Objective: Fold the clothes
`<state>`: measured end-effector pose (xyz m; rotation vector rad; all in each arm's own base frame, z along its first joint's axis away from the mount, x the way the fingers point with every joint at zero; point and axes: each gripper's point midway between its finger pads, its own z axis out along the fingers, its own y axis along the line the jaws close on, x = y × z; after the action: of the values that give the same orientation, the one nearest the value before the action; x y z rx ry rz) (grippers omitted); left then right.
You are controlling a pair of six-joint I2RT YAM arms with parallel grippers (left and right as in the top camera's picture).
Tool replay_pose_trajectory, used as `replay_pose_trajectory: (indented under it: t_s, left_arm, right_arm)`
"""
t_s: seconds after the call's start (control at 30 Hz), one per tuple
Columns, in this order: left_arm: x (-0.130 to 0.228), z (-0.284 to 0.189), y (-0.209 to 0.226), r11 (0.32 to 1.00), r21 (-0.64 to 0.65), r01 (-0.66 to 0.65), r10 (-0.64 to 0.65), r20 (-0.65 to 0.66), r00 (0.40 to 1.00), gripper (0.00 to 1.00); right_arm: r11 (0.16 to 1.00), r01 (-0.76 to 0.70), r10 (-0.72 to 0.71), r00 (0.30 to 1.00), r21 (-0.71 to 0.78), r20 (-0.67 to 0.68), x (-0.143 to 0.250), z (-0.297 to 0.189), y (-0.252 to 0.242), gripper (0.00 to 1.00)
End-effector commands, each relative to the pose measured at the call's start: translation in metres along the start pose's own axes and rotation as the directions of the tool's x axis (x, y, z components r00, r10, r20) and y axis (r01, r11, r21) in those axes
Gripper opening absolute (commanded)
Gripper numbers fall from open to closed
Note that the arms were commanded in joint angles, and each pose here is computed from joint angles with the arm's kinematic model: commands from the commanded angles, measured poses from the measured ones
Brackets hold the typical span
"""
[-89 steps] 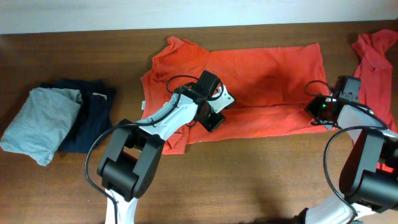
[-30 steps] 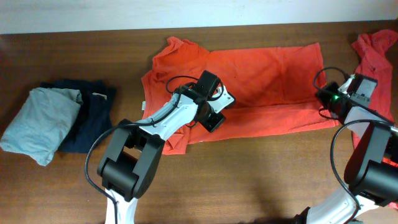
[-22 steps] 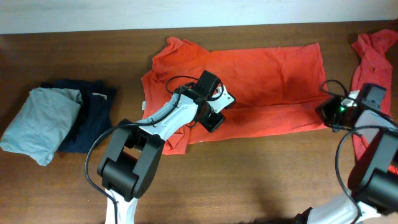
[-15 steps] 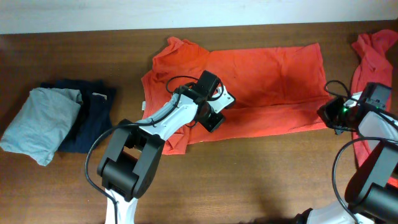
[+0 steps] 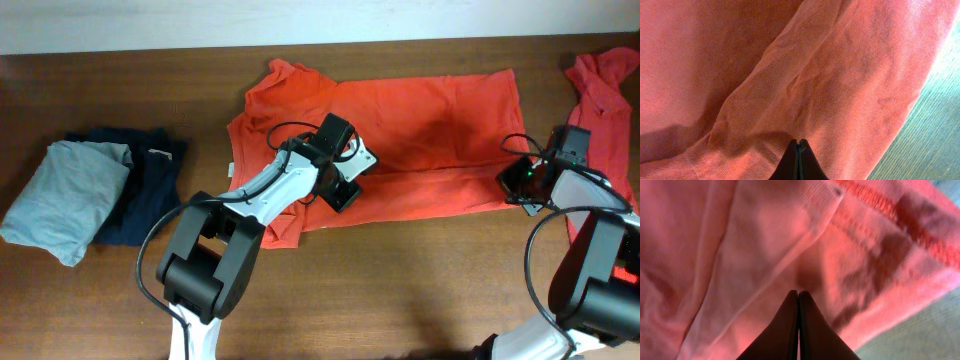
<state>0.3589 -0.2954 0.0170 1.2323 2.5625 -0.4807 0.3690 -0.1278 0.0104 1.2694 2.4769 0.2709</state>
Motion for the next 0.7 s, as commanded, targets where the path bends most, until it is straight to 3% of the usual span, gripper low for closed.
replay_pose_trajectory:
  t_s: [0.0,0.67]
  left_arm:
    - [0.0,0.001,0.001,1.0,0.0,0.009,-0.009,-0.001,1.0,0.0]
    - [0.0,0.001,0.001,1.0,0.0,0.009,-0.009,-0.001,1.0,0.0]
  right_arm:
    - [0.999,-0.013,0.013,1.0,0.037,0.017,-0.004,0.014,-0.007,0.04]
    - [0.996,0.006,0.014,0.977,-0.091,0.214,-0.053,0.011,0.024,0.04]
